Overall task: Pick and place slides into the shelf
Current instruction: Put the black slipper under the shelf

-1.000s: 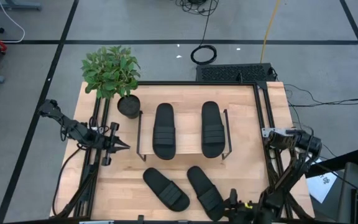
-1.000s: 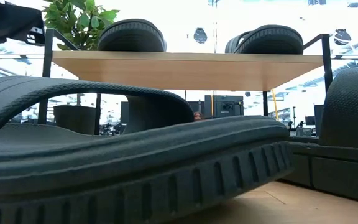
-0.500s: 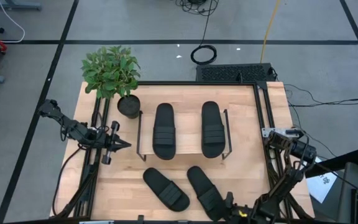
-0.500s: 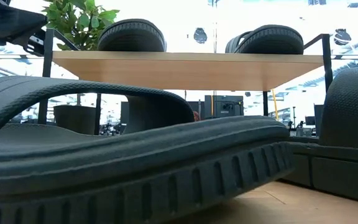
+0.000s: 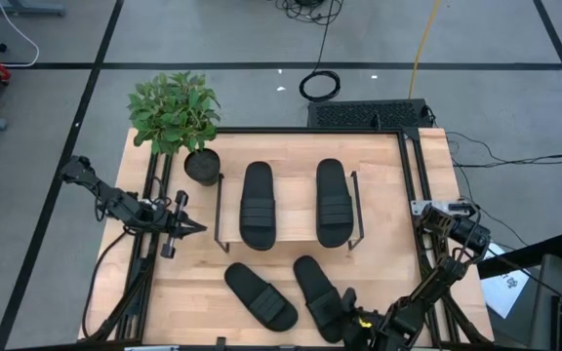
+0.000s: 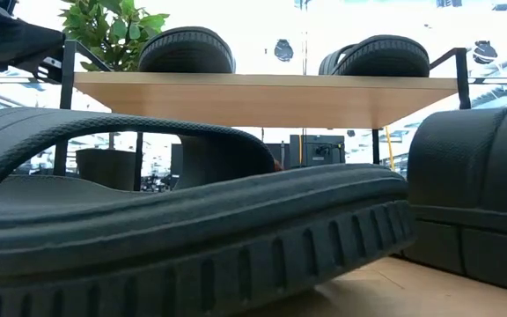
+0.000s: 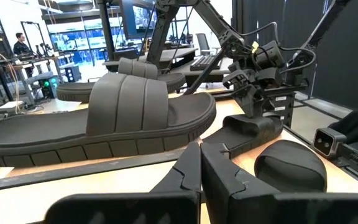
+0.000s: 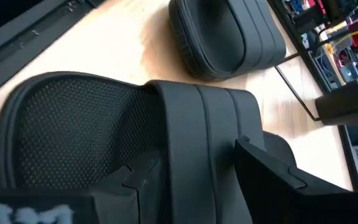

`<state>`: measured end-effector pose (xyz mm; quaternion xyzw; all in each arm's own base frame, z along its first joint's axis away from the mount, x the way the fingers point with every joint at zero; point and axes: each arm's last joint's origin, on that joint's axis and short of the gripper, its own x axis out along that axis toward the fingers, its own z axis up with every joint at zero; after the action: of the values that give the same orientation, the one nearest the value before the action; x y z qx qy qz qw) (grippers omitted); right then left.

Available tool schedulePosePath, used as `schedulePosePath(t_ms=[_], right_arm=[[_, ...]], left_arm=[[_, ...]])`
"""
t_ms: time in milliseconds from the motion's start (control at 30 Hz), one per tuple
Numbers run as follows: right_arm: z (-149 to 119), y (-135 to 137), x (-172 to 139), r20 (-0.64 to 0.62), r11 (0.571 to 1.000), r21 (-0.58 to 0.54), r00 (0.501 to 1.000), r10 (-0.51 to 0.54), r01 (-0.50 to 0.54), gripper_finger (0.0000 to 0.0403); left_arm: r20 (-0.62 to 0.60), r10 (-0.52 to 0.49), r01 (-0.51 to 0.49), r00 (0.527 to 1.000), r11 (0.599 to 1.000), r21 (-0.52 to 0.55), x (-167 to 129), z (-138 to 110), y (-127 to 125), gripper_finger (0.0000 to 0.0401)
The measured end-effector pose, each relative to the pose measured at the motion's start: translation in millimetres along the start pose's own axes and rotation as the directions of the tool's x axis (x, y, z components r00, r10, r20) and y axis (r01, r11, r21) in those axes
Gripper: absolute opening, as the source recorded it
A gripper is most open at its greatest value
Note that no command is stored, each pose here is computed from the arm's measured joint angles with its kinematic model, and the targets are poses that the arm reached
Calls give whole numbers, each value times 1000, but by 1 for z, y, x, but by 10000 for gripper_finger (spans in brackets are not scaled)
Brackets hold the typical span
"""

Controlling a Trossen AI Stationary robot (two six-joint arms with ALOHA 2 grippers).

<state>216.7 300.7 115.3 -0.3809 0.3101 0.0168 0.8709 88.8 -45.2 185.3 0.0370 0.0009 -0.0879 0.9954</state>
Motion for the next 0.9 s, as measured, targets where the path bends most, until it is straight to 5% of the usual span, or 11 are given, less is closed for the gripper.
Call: schedulePosePath(t_ms=[200,400,900], right_arm=[[-5,-8,8,-53,996,77,998,-46,50,149],[-6,-14,13,-70,993,91,995,-73,79,18],[41,-32,-1,12,965,1,965,-262,262,2]], left_arm=[[0,0,0,1000,1000,-7,0,0,0,14],[0,-1,1,1000,999,-51,0,0,0,25],[-54,-5,2,999,998,-63,0,-6,0,26]])
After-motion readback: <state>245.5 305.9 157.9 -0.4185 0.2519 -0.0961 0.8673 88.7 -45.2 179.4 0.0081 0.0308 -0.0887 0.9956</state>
